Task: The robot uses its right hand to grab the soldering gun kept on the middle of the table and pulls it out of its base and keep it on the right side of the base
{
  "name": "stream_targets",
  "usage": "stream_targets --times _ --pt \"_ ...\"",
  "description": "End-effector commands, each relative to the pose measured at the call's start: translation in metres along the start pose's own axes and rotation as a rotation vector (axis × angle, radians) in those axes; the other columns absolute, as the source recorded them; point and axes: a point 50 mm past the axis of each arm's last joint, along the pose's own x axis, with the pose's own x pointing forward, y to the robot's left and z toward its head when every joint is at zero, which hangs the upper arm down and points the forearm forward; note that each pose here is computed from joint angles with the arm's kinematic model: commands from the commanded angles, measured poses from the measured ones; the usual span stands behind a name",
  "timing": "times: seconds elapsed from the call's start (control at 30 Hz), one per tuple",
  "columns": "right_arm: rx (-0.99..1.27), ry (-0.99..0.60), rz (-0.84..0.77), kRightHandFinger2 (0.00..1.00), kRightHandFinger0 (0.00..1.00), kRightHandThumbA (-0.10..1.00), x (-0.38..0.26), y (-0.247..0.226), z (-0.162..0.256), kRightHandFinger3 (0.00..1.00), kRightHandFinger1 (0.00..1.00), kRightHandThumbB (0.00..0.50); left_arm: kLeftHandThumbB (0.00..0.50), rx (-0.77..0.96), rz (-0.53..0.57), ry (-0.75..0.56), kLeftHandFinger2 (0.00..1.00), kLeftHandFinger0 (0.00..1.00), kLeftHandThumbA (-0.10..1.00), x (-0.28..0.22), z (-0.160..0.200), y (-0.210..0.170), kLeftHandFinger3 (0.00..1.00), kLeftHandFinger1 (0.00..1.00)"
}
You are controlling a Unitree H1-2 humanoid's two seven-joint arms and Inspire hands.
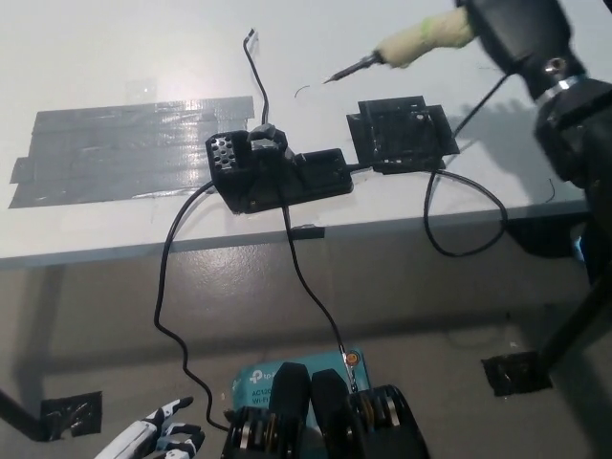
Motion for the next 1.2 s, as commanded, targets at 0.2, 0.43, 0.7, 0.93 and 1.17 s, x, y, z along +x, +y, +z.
stream_targets --times 0.2,0.43,0.7,0.93,1.17 --pt "0.092 0.359 0.213 0.31 0.0 0.17 -0.014 0.002 -0.027 0.29 0.1 0.0 0.241 0.039 -0.002 0.019 0.83 0.63 0.61 -0.008 -0.001 0.005 1.0 0.76" --pt "0.142 0.506 0.416 0.31 0.0 0.0 -0.023 0.024 0.001 0.62 0.08 0.022 0.248 0.041 -0.005 0.001 0.83 0.64 0.59 -0.004 0.005 0.003 1.0 0.76" --pt "0.153 0.518 0.525 0.22 0.0 0.09 -0.028 0.043 0.027 0.24 0.01 0.0 0.243 0.055 -0.018 -0.005 0.83 0.63 0.6 0.0 0.008 0.001 1.0 0.76" --pt "0.22 0.508 0.617 0.27 0.0 0.03 -0.026 0.047 0.039 0.59 0.03 0.033 0.246 0.056 -0.026 -0.003 0.83 0.63 0.61 0.002 0.008 0.0 1.0 0.75" --pt "0.225 0.49 0.757 1.0 1.0 0.18 -0.031 0.044 0.024 1.0 1.0 0.405 0.241 0.06 -0.026 -0.001 0.84 0.65 0.61 0.001 0.008 -0.001 1.0 0.76"
